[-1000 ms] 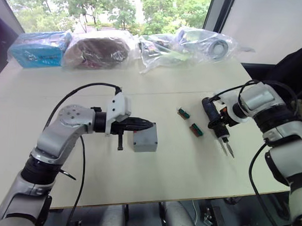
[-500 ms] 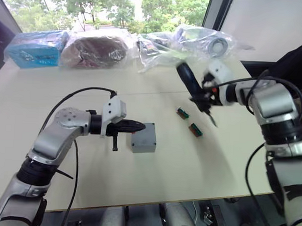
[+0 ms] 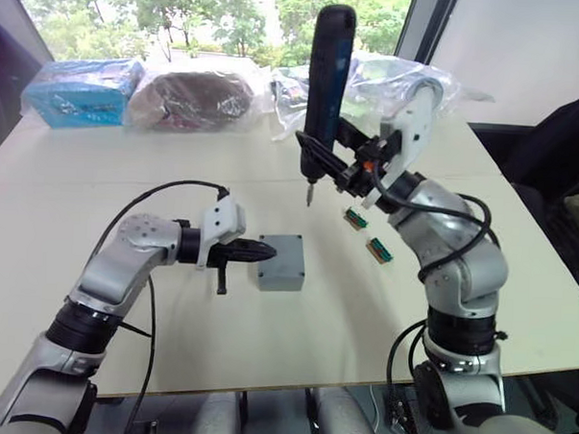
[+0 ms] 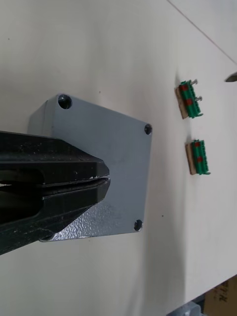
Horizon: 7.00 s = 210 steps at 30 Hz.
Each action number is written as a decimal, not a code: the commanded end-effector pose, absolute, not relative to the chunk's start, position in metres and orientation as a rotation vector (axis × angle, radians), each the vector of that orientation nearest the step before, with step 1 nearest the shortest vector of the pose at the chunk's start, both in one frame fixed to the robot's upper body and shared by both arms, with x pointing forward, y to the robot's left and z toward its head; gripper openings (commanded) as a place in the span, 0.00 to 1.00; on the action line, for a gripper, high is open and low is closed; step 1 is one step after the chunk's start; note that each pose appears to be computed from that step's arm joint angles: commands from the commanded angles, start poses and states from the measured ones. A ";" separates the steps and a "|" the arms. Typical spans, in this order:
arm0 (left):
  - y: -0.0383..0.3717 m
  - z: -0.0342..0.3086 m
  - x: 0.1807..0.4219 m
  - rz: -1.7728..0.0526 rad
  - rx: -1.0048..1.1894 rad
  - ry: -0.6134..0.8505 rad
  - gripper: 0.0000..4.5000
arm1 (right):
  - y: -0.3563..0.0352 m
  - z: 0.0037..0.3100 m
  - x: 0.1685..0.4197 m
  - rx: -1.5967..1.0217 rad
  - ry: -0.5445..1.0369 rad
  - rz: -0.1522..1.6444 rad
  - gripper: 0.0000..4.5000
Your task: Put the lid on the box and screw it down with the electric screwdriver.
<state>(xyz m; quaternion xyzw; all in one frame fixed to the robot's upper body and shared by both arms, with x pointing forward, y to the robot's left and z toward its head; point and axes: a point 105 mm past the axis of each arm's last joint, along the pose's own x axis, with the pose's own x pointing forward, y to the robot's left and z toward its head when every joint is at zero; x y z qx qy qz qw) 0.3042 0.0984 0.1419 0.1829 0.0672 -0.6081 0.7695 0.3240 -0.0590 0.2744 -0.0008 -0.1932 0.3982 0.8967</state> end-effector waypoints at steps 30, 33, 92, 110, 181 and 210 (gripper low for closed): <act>0.096 0.132 0.311 -1.303 0.456 0.170 0.00 | -0.044 0.234 0.308 0.006 -0.420 0.824 0.40; 0.097 0.132 0.311 -1.300 0.456 0.172 0.00 | -0.045 0.231 0.309 -0.003 -0.422 0.814 0.40; 0.100 0.121 0.305 -1.299 0.445 0.222 0.00 | -0.033 0.148 0.321 -0.060 -0.040 0.846 0.40; 0.103 0.110 0.309 -1.290 0.468 0.266 0.00 | -0.046 0.122 0.320 -0.050 0.046 0.801 0.40; 0.096 0.234 0.269 -1.427 0.396 -0.080 0.00 | -0.253 0.188 0.347 -0.091 0.755 0.157 0.40; 0.131 0.175 0.289 -1.279 0.429 0.148 0.00 | -0.168 0.227 0.340 -0.333 0.325 0.629 0.78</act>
